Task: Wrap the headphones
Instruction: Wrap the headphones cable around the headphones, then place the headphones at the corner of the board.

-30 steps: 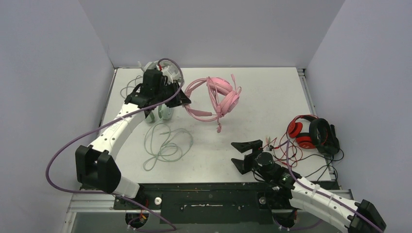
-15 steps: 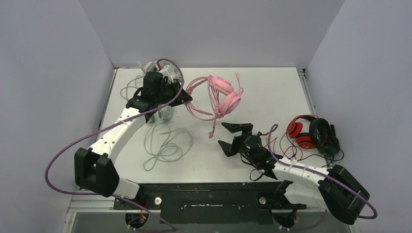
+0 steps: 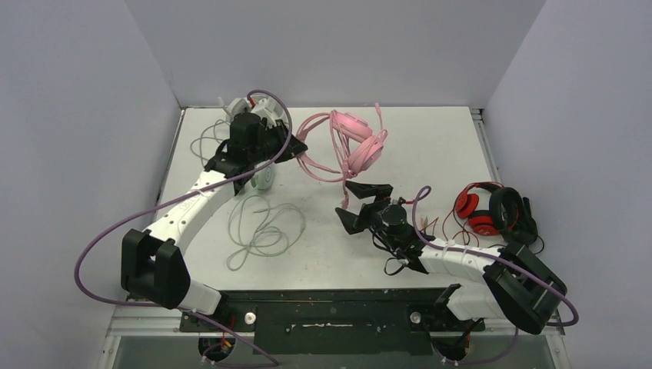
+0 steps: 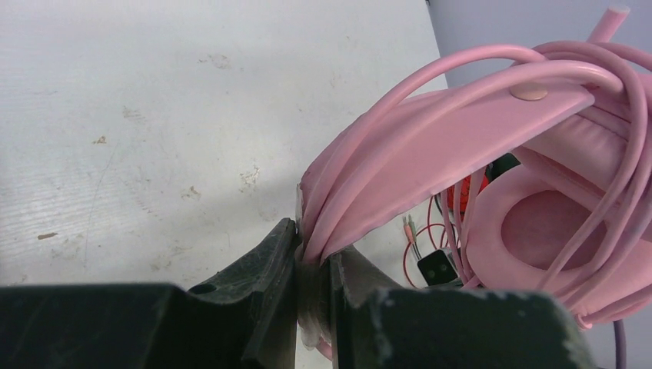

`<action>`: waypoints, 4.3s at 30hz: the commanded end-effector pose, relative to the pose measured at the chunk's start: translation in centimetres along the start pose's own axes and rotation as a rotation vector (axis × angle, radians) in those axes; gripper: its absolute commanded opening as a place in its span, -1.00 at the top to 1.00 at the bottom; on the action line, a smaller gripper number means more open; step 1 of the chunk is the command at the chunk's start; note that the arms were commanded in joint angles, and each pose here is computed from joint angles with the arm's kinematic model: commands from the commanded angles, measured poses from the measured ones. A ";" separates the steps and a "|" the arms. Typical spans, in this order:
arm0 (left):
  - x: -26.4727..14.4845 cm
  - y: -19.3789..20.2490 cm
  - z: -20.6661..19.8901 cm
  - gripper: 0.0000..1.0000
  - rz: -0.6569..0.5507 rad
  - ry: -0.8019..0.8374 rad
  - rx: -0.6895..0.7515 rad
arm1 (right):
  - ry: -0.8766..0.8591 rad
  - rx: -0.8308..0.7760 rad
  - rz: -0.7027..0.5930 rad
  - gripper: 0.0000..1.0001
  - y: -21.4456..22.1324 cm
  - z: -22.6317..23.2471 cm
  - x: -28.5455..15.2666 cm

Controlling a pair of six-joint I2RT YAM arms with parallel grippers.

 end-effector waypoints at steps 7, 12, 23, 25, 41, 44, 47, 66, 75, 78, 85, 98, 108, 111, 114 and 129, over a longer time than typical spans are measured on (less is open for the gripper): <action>0.0 -1.6 -3.6 1.00 -0.123 0.187 -0.043 | -0.166 0.550 0.015 -0.33 -1.3 4.5 1.3; -0.8 -1.4 -4.1 1.00 -0.136 0.194 -0.033 | -0.147 0.530 -0.029 0.09 -2.0 4.1 1.2; -1.8 -1.5 -5.4 1.00 -0.047 0.277 0.007 | -0.100 0.411 -0.067 0.95 -3.3 2.7 1.0; -2.1 -1.2 -5.2 1.00 -0.018 0.252 0.025 | -0.119 0.380 -0.087 1.00 -3.8 2.7 0.5; -2.4 -0.1 -5.8 1.00 0.144 0.381 0.186 | -0.127 -0.158 -0.099 1.00 -12.2 4.8 -2.1; -1.8 0.8 -6.2 1.00 0.171 0.415 0.172 | -0.147 -0.260 0.013 1.00 -12.3 6.3 -1.7; -1.5 0.8 -6.2 1.00 0.125 0.422 0.146 | -0.170 -0.279 0.089 1.00 -11.5 6.7 -1.7; -1.4 0.6 -9.1 1.00 0.124 0.668 0.043 | -0.195 -0.321 0.182 0.88 -9.6 6.7 -2.4; -1.8 2.1 -9.6 1.00 0.301 0.763 0.062 | -0.408 -0.661 0.197 0.87 -7.9 10.9 -3.4; -1.9 2.3 -9.5 1.00 0.342 0.788 0.078 | -0.457 -0.819 0.177 0.88 -7.2 11.9 -4.4; -1.0 2.9 -8.1 1.00 0.375 0.612 0.177 | -0.580 -1.397 0.132 0.86 -5.7 12.1 -7.1; 3.5 7.2 -6.7 1.00 0.410 0.123 0.514 | -0.264 -1.440 0.241 0.89 -8.3 3.5 -4.8; 6.9 12.7 -3.1 1.00 0.598 -0.158 0.687 | -0.149 -1.314 0.119 0.84 -9.9 -4.6 -5.4; 7.1 14.7 -2.9 1.00 0.695 -0.161 0.758 | -0.163 -1.320 0.122 0.83 -9.9 -5.6 -5.7; 7.5 16.1 -2.7 1.00 0.729 -0.155 0.819 | -0.171 -1.353 0.161 0.81 -9.6 -6.6 -6.0; 5.4 15.9 -5.2 1.00 0.463 0.095 0.925 | -0.185 -1.591 0.223 0.73 -7.2 -7.8 -5.8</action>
Point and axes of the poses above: each gripper's point midway between its finger pads, its own x axis out along the fingers, its own z axis along the line the jaws close on, y = z × x, the point moved 10 cm from there along -x, back along the fingers, and after that the axes turned 4 degrees about -x, right-handed, at the moved point
